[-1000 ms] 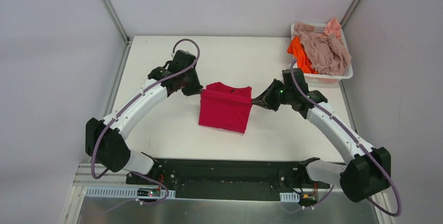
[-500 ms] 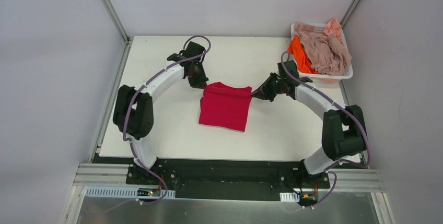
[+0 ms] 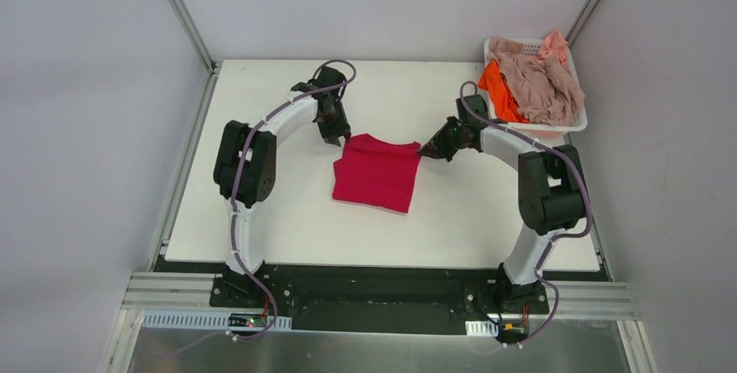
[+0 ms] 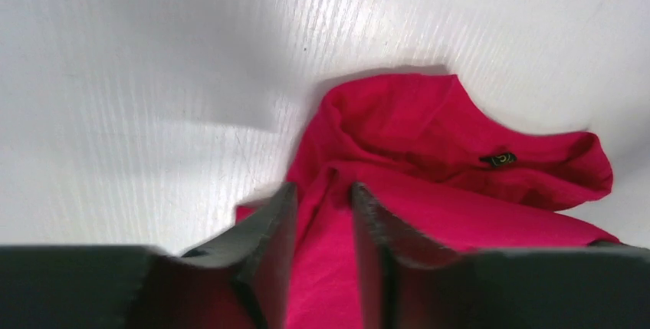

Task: Fold and stack the t-shirts
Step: Fold the long partially folded tshirt into a neat square, then smooth out wrinkles on the folded tshirt

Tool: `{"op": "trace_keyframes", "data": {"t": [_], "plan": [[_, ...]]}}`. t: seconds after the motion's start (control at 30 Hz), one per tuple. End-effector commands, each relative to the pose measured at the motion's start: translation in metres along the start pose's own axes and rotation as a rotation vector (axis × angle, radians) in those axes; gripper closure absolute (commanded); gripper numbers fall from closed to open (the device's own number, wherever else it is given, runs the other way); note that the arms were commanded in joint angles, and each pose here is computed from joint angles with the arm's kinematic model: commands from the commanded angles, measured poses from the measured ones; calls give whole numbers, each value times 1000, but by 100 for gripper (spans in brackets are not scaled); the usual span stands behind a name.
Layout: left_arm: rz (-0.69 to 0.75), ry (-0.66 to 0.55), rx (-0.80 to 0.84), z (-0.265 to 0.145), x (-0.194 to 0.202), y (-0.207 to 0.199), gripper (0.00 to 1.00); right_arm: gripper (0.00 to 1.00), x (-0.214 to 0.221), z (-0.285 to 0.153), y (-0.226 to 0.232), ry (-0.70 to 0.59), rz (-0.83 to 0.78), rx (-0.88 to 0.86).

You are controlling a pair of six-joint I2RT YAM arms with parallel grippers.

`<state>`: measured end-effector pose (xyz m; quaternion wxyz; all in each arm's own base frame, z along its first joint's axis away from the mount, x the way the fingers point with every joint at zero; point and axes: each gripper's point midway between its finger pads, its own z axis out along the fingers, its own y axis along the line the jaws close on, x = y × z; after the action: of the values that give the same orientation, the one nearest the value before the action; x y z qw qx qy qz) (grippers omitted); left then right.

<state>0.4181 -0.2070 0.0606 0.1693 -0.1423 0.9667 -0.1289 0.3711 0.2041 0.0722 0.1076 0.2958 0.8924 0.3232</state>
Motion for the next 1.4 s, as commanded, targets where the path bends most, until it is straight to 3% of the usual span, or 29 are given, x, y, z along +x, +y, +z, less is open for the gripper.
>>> {"op": "trace_keyframes", "data": {"t": [0.0, 0.07, 0.2, 0.3, 0.43, 0.6, 0.77, 0.93, 1.1, 1.37], "plan": [[37, -31, 40, -10, -20, -8, 51, 81, -33, -2, 14, -100, -21, -17], [47, -44, 67, -20, -24, -15, 36, 63, -35, -9, 24, -113, -33, -42], [54, -95, 117, -56, -25, -23, 17, 32, -31, -35, 32, -176, -76, -66], [72, -101, 156, -73, -11, -28, 6, 21, -19, -53, 33, -203, -141, -72], [97, -52, 283, -77, 8, -51, 1, 1, 13, -55, 44, -121, -165, -149], [102, 48, 396, -57, 14, -79, 1, 0, 32, -35, 66, -28, -170, -222], [86, 96, 393, -18, 6, -88, 1, 0, 9, -6, 71, -64, -166, -185], [43, 43, 289, 14, -11, -77, 1, 0, -6, 25, 58, -71, -170, -116], [-12, 77, 216, 38, -5, -49, 2, 0, -16, 46, 37, -77, -170, -46], [-24, 71, 188, 34, -2, -37, 3, 0, -26, 58, 43, -56, -202, -46]]}}
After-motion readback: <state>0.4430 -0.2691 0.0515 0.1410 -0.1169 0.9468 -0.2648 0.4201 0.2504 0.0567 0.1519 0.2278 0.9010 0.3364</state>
